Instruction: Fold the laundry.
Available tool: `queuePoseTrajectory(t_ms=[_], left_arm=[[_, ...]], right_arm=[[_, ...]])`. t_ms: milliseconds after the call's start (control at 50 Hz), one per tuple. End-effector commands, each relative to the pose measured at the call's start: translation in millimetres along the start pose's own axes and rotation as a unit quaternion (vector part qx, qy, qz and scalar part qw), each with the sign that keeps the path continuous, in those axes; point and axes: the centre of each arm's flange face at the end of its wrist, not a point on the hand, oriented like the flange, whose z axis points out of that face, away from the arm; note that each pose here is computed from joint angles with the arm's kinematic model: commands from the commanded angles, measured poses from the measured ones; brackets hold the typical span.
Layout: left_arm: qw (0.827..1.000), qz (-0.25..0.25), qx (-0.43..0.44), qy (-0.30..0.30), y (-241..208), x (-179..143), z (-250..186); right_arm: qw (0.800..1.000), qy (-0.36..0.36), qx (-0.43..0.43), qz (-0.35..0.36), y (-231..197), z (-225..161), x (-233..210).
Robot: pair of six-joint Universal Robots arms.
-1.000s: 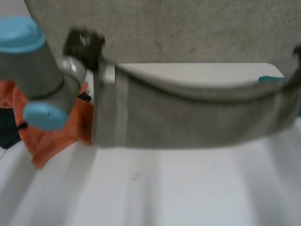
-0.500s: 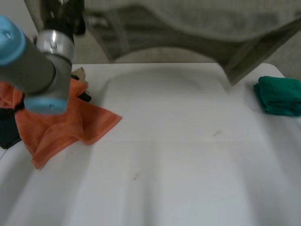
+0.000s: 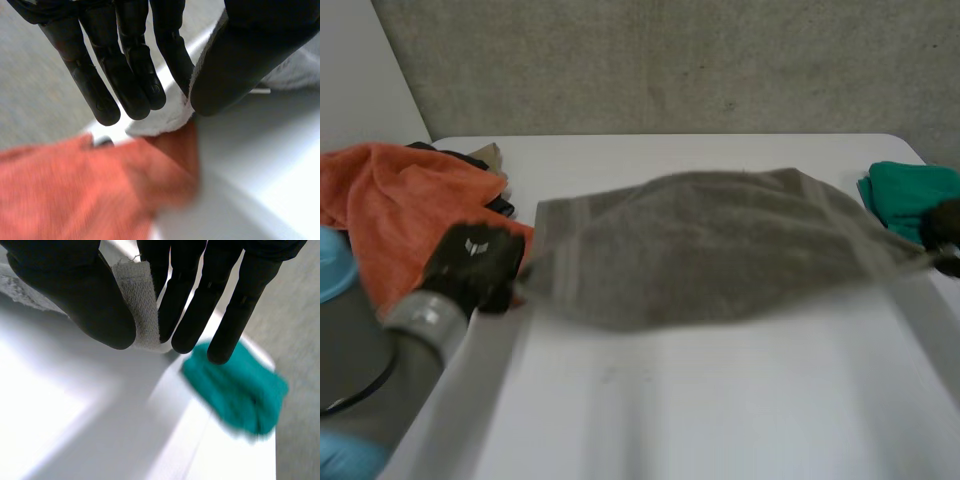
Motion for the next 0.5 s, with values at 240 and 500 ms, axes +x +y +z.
queuePoseTrajectory(t_ms=[240, 500], left_arm=[[0.996, 0.071, -0.043, 0.014, 7, -1, -1], [0.997, 0.042, -0.013, -0.061, 1, -12, 83]], right_arm=[[0.992, -0.053, -0.102, -0.06, 35, 4, -5], [0.996, 0.048, 0.009, -0.074, 14, 88, 0]])
